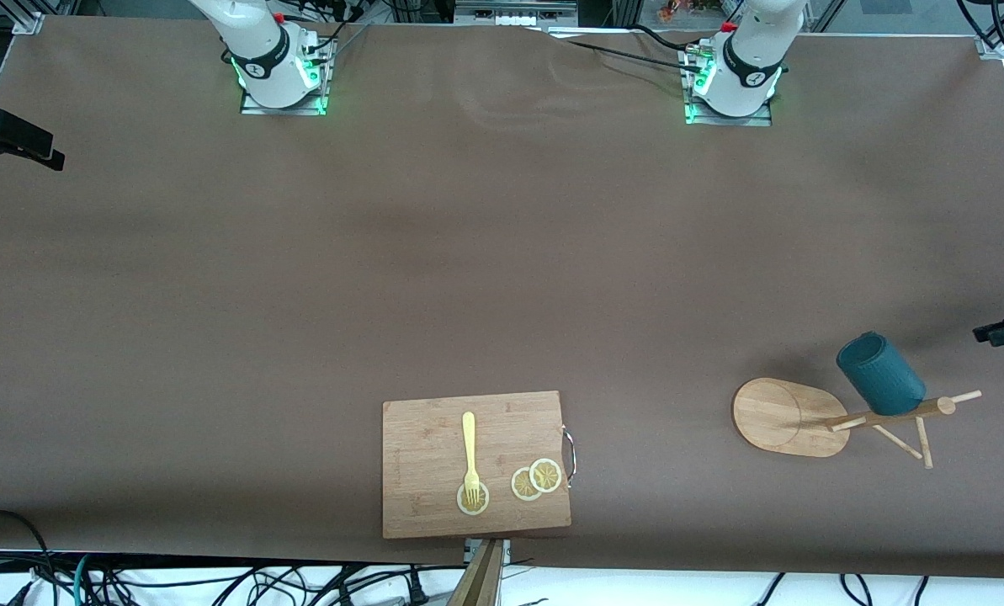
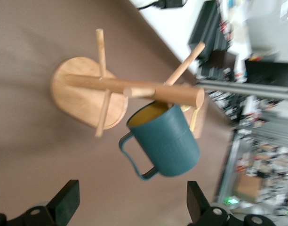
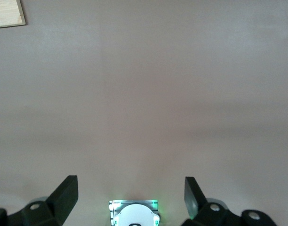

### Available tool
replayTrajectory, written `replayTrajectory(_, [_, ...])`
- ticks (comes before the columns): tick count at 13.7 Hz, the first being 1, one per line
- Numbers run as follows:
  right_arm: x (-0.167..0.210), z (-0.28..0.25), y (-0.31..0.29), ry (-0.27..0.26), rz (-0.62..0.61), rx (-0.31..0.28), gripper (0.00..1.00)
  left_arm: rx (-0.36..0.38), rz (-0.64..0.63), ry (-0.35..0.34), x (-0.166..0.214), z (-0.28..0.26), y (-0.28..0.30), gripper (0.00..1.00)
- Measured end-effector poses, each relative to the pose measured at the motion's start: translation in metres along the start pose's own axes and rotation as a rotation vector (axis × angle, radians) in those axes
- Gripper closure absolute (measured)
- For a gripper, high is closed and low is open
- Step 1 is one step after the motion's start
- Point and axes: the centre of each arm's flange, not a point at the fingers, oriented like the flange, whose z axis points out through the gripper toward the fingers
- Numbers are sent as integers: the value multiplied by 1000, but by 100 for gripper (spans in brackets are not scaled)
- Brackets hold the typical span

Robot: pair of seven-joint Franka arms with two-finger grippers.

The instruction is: Pass cup and hang on rack

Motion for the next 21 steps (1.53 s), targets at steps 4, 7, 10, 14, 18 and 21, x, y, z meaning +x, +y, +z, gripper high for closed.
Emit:
replayTrajectory(4, [0,0,0,0,0,0,0,356,194,-39,-32,-13,139,0])
replayTrajectory(7, [0,0,0,0,0,0,0,534,320,-66,-59,11,229,0])
replayTrajectory(10, [0,0,0,1,0,1,0,653,382,-111,-67,41,258,0])
replayTrajectory(14, [0,0,0,1,-1,1,0,746,385,-150,-91,84,293,0])
replayTrajectory(18, [0,0,0,1,-1,1,0,860,351,-147,-148,126,327,0])
replayTrajectory(21, [0,0,0,1,-1,1,0,878,364,-99,-174,136,330,0])
